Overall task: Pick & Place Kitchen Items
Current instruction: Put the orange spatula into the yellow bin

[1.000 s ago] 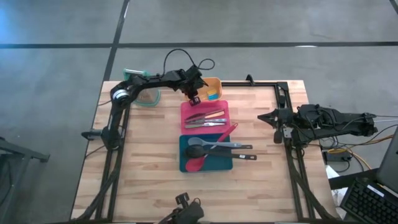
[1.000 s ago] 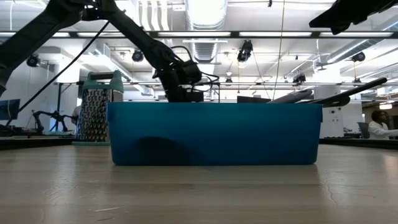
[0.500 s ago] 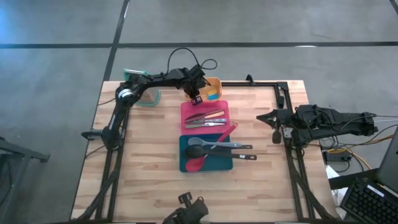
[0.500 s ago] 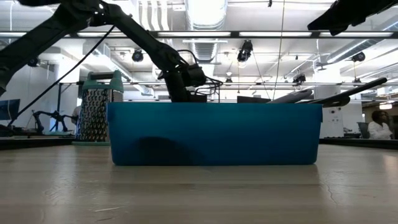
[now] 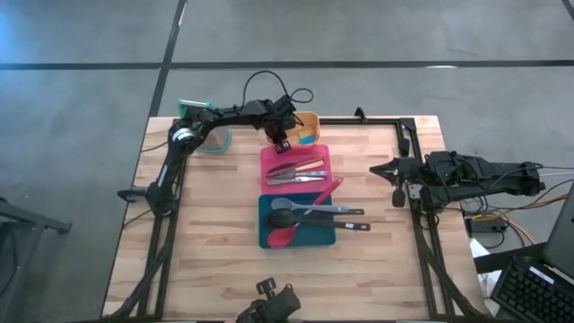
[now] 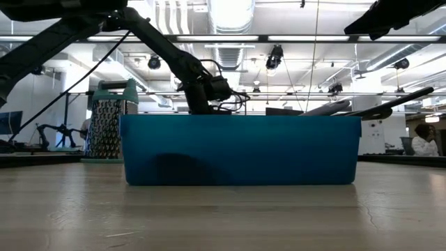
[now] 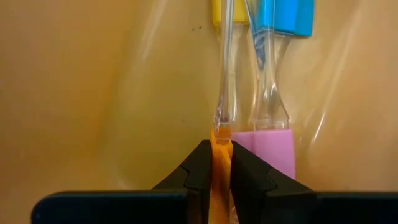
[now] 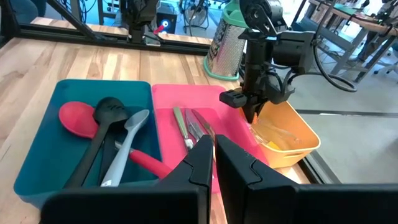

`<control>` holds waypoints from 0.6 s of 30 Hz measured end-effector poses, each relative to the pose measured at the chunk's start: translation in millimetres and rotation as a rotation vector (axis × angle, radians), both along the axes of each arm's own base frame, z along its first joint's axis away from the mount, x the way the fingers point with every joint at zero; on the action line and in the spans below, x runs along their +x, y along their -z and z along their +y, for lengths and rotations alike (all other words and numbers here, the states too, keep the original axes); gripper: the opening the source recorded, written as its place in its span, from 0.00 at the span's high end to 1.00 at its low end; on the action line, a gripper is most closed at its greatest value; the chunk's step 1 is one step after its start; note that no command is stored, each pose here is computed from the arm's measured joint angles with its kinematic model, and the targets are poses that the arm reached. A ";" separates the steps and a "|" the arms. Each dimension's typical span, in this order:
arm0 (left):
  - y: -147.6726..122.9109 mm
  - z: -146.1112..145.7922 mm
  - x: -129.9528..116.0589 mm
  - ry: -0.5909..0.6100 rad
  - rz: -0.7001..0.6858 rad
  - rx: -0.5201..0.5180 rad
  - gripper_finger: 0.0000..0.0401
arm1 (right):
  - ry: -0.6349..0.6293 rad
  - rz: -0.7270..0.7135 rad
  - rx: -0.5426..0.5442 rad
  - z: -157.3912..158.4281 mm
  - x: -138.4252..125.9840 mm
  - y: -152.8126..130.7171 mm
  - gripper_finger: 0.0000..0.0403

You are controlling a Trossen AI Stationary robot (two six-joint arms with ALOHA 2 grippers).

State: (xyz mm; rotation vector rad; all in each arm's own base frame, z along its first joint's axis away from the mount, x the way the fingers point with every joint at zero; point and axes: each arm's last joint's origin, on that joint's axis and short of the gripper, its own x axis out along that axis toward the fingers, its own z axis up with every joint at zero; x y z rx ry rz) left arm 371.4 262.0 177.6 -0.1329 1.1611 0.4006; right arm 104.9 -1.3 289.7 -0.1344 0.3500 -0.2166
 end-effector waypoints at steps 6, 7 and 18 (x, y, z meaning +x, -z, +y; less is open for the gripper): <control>0.0 -0.3 0.2 0.011 0.003 0.004 0.89 | 0.000 0.000 0.000 0.0 0.0 0.0 0.97; 0.0 -0.4 0.3 0.015 0.004 0.006 0.89 | 0.000 0.000 0.000 0.0 0.0 0.0 0.97; -1.6 -0.6 -0.4 0.021 0.011 0.016 0.79 | 0.000 0.000 0.000 0.0 -0.1 0.0 0.97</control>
